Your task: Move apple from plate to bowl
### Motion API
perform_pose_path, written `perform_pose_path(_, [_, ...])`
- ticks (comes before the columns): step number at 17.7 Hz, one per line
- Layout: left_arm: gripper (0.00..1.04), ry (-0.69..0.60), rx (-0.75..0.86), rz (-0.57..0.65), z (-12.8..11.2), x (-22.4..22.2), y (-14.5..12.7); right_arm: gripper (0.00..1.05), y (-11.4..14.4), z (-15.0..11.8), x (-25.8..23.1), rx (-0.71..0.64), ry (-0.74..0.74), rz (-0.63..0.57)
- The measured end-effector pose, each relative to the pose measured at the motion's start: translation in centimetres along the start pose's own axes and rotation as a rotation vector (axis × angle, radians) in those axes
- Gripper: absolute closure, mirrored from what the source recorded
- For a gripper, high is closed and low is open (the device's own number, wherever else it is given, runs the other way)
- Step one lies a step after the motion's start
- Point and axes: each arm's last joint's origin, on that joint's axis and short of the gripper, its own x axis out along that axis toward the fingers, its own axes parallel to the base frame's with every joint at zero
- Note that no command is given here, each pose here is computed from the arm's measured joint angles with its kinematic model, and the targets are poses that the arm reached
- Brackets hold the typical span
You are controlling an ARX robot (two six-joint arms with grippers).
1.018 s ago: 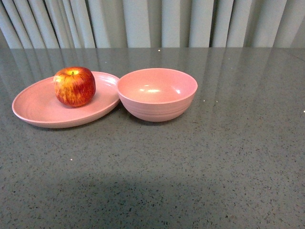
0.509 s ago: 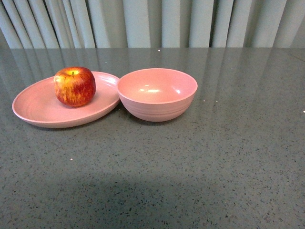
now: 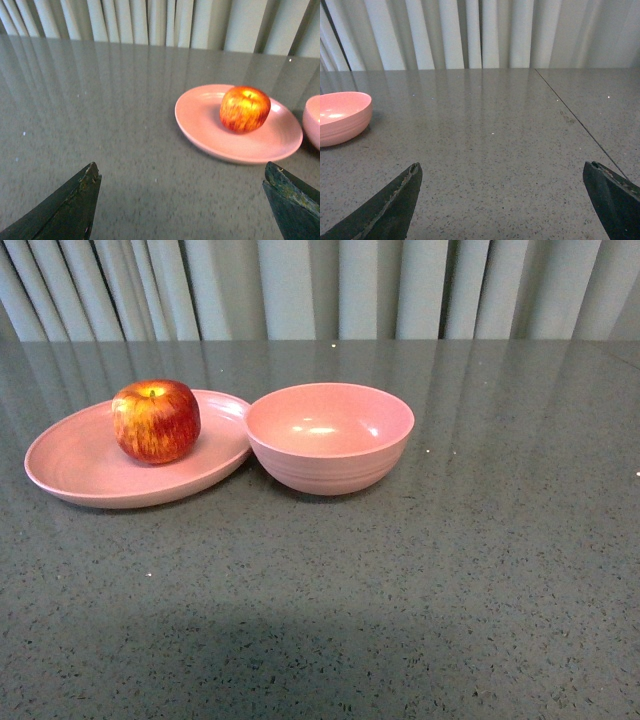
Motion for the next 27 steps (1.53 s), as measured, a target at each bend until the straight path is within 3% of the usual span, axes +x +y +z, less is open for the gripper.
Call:
perform_pose_path(5, [0.07,-0.055,0.028,-0.178,5.6,6.8,-1.9,0.07,0.0,0.0,0.0,0.000,0.000,0.000])
perform_pose_path(10, [0.07,0.063,0.070,-0.271,7.2,14.4,-5.9,0.07,0.0,0.0,0.0,0.000,0.000,0.000])
perform_pose_path(15, [0.07,0.191,0.105,-0.282,6.3,19.8,-8.6,0.07,0.0,0.0,0.0,0.000,0.000,0.000])
perform_pose_path(27, [0.07,0.324,0.121,-0.257,4.6,23.8,-9.0,0.07,0.0,0.0,0.0,0.000,0.000,0.000])
